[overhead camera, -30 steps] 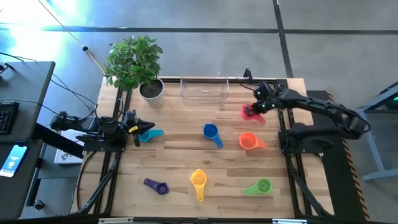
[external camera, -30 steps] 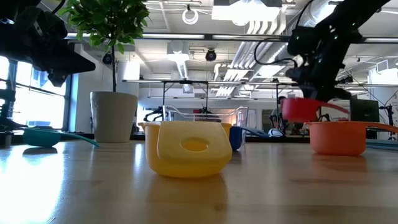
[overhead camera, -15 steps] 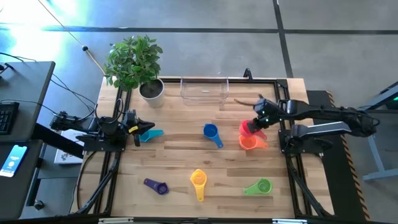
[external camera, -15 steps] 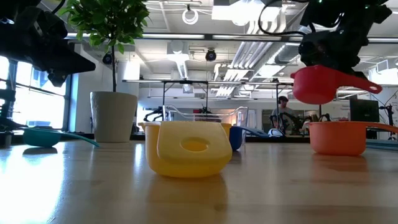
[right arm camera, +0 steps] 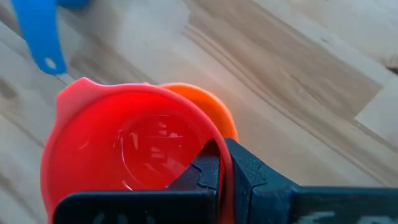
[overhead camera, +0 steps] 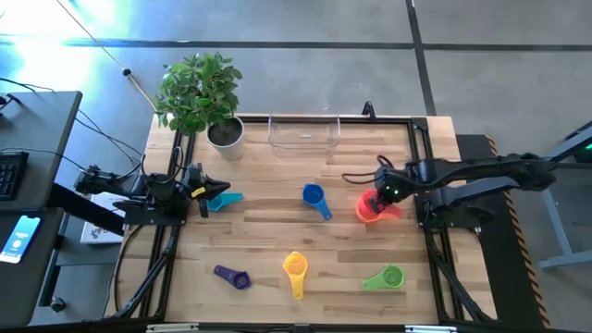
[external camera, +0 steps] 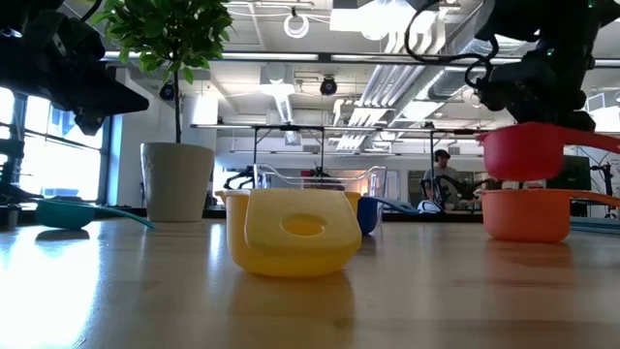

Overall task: Nest measuring cups in basket
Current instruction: Stack the red measuring cup on top of the orange measuring cup

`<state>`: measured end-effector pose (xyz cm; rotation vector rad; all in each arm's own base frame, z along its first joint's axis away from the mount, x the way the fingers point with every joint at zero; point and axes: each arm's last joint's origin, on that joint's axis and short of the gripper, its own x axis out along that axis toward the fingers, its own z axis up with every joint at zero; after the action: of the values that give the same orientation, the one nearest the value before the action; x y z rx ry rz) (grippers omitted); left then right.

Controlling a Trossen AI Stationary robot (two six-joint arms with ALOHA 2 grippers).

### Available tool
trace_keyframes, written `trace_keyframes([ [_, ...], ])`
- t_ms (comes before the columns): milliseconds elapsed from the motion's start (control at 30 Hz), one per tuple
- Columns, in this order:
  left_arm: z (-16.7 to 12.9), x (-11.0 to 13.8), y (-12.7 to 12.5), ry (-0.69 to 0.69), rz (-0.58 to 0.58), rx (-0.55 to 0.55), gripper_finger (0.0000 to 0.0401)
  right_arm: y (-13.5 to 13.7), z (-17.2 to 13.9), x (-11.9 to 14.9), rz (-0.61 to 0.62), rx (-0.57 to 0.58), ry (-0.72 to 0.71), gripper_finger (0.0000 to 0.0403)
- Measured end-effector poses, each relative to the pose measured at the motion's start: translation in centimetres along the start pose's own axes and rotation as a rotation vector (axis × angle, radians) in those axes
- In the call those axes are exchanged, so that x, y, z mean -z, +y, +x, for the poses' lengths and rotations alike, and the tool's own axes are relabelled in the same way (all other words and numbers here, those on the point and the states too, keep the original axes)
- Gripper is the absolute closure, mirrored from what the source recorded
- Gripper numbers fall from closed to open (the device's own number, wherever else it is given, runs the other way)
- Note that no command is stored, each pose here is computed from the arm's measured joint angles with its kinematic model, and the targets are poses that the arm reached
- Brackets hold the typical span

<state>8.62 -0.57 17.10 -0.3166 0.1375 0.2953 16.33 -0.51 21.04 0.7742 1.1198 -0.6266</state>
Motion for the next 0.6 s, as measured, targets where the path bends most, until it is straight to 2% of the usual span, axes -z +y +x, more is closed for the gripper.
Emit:
trace_keyframes([
  [200,0.0,0.0,0.0,0.000,0.000,0.000,0.0392,0.8,1.9,-0.2,-0.028,0.068,0.052,0.0403],
  [600,0.0,0.0,0.0,0.001,0.000,0.002,0.0392,1.4,3.2,-0.6,-0.041,0.082,0.066,0.0401],
])
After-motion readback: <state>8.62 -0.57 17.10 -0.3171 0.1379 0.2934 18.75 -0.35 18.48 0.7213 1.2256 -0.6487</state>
